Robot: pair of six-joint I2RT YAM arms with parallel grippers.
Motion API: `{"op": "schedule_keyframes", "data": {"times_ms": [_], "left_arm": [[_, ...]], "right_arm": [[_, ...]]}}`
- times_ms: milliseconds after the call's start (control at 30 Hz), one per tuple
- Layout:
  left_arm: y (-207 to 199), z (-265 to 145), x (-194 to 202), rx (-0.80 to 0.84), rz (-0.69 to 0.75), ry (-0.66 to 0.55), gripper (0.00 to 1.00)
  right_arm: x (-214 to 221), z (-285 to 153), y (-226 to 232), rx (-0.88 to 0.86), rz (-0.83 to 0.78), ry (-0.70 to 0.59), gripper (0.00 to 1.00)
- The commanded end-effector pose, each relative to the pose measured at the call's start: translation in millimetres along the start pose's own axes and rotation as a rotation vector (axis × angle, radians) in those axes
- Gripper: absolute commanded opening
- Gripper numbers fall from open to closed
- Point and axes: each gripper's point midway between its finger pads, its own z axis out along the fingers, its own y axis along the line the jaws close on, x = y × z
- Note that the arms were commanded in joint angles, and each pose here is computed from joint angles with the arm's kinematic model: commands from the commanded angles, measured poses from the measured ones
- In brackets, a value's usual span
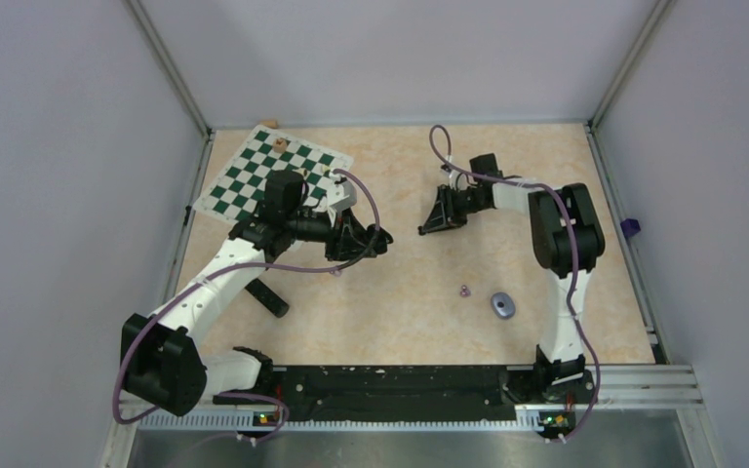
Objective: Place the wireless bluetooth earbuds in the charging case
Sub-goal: Pick up the left earbud from the center of the board.
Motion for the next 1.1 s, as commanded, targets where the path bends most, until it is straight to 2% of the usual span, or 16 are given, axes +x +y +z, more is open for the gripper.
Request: {"op": "schedule_keyframes", "data": {"times_ms": [0, 200, 533, 1067], "left_arm": [[-6, -3, -17, 0.01, 0.069, -0.029, 0.0], [-7, -3, -17, 0.011, 0.071, -0.029, 0.0], [-8, -4, -18, 0.011, 0.075, -0.03, 0.0], [-8, -3, -18, 0.014, 0.072, -0.03, 0.0]], "right_arm": [[16, 18, -21, 0.082, -0.012, 0.057, 0.3], [17, 18, -21, 0.097, -0.03, 0.068, 0.3], [4, -3, -21, 0.087, -0.011, 0.008, 0.28], [11, 6, -35, 0.121, 0.027, 0.027, 0.22]]}}
